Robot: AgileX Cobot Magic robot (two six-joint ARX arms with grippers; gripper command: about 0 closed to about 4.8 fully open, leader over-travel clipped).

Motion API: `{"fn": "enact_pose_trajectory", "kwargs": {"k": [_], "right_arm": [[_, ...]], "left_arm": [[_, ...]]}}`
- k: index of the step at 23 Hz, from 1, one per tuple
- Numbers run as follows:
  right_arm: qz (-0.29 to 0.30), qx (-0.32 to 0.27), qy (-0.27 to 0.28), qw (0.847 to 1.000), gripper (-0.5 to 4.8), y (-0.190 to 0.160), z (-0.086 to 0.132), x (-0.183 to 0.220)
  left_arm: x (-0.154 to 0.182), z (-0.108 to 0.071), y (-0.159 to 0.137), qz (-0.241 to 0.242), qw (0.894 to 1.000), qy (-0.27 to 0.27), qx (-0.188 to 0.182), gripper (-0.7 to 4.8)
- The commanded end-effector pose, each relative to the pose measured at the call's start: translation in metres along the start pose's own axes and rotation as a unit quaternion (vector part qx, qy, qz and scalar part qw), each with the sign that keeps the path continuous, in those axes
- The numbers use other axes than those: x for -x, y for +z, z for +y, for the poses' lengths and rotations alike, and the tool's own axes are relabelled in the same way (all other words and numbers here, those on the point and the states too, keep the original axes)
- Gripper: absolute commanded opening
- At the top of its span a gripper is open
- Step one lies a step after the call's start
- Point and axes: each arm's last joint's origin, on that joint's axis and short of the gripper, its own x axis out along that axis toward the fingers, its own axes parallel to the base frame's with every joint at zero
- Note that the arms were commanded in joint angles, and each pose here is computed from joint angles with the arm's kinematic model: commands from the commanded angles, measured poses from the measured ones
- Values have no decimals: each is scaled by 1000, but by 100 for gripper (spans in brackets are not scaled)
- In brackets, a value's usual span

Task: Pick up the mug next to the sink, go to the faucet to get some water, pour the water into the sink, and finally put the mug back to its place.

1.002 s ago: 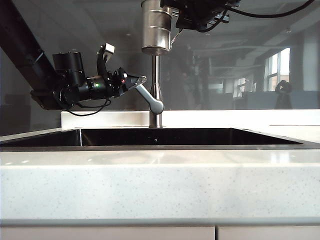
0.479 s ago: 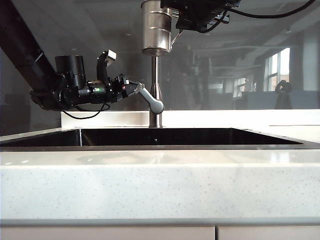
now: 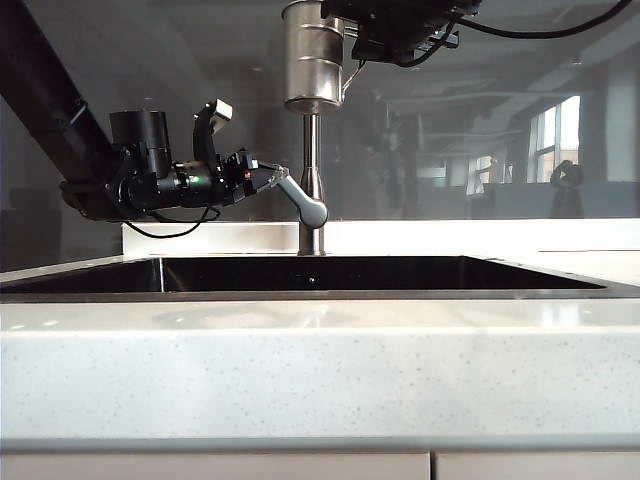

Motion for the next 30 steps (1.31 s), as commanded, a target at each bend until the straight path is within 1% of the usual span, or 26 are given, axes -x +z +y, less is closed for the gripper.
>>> {"fn": "enact_pose_trajectory", "kwargs": {"k": [1, 4, 6, 8, 10, 13, 15, 19, 22, 24, 25, 26, 27, 28, 29, 30], "right_arm": [[-35, -5, 3, 999, -8, 13, 1, 3], [-35, -5, 3, 999, -8, 13, 1, 3], [-35, -5, 3, 999, -8, 13, 1, 3], [-35, -5, 3, 999, -8, 13, 1, 3], [-35, -5, 3, 999, -8, 13, 1, 3], [-35, -5, 2, 999, -8, 13, 1, 3], [-35, -5, 1, 999, -8, 13, 1, 3], [-35, -5, 1, 999, -8, 13, 1, 3], [-35, -4, 1, 999, -8, 13, 1, 3], [-34, 15, 0, 999, -8, 13, 1, 3], [-30, 55, -2, 998, -8, 13, 1, 3], [-26, 79, -3, 996, -8, 13, 0, 4], [-14, 125, -18, 992, -8, 14, -1, 6], [-6, 145, -33, 989, -8, 16, -2, 8], [13, 198, -73, 977, -8, 19, -4, 12], [22, 231, -92, 968, -8, 22, -5, 15]], "left_arm": [[-1, -1, 5, -7, 1000, -2, -9, 210], [-1, -1, 5, -8, 1000, -1, -9, 210], [-1, -1, 5, -7, 1000, 0, -21, 210], [-1, -1, 5, -9, 1000, 8, -22, 210], [-1, 1, 5, -14, 999, 35, -24, 210], [0, 6, 4, -19, 993, 113, -28, 210], [0, 8, 3, -21, 990, 139, -31, 210], [1, 9, 4, -26, 985, 169, -32, 210], [1, 10, 4, -28, 984, 175, -32, 210], [1, 9, 4, -28, 984, 174, -31, 210], [1, 9, 4, -28, 984, 174, -32, 210], [1, 9, 4, -28, 984, 174, -32, 210], [1, 9, 4, -28, 984, 175, -32, 210], [1, 9, 4, -28, 984, 175, -32, 210], [1, 9, 4, -28, 984, 175, -32, 210], [1, 9, 4, -29, 984, 175, -32, 210]]}}
